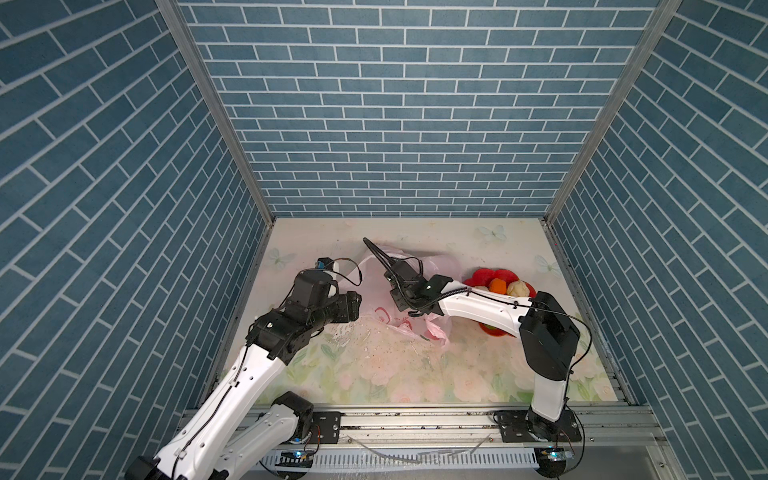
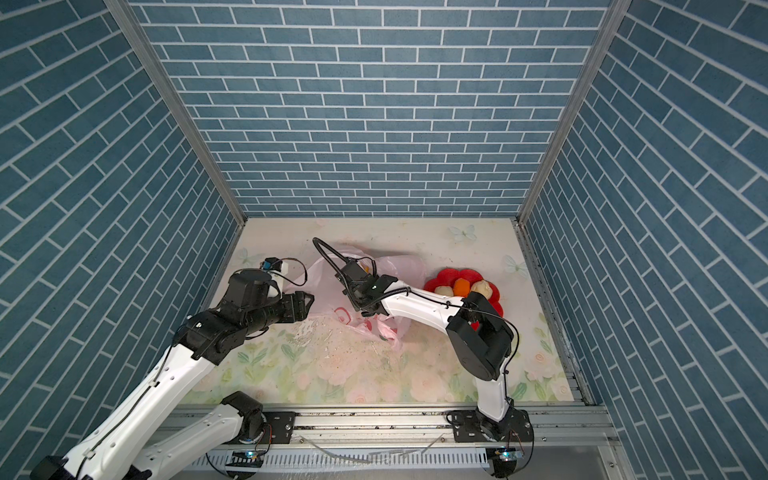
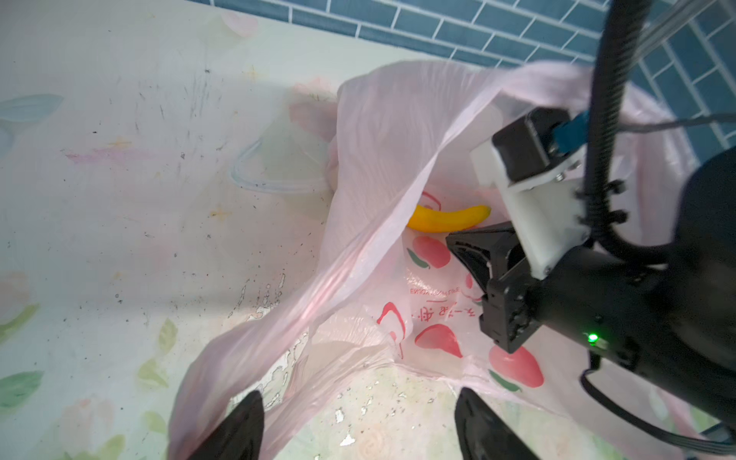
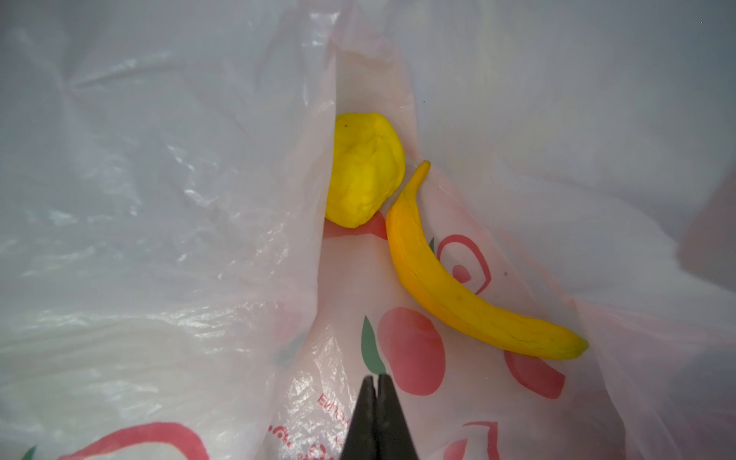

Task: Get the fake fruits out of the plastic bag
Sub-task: 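Lower the right gripper above the yellow banana while the left holds the bag open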

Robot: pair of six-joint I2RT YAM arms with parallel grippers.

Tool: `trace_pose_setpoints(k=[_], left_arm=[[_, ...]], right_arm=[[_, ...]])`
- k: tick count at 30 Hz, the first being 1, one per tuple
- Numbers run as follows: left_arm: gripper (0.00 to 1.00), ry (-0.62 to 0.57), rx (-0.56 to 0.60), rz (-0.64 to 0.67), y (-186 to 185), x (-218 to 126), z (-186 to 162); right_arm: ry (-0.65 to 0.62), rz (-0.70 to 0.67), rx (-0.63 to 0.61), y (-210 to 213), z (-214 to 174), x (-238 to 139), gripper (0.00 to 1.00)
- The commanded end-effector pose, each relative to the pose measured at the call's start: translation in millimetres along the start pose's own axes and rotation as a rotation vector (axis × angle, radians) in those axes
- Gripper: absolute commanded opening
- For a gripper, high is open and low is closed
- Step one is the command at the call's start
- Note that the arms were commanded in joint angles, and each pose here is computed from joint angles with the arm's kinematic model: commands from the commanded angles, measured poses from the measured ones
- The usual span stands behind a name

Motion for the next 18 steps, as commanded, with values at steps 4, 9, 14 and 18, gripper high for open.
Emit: trace_pose_setpoints(k=[4, 9, 14, 18], left_arm=[[0.91, -0.075, 0.0, -0.023, -1.8, -36.7, 7.2], [0.97, -0.024, 0.051, 0.025, 1.4, -35.7, 4.6], [0.98, 0.0, 0.077, 0.005, -1.3, -8.1, 7.0], [0.92, 0.048, 0.072, -0.024, -3.9, 24.6, 5.1]], right_arm=[[-0.029, 0.005, 0.066, -9.5, 12.3, -10.3, 0.0], [-0.031, 0.009, 0.068, -11.0, 14.8, -10.6, 0.0], [-0.037, 0.014, 0.071, -11.3, 15.9, -12.7, 0.0], [-0.044, 0.015, 0.075, -12.4, 16.9, -13.9, 0.0]])
Point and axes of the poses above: each gripper's point midway between its finger pads, its own x axis out along the fingers, its own y axis along the line the jaws close on, z = x × y, the point moved 10 cm from there along -x, back along the fingers, and after that the axes turned 9 degrees about x, right-handed, at the moved point
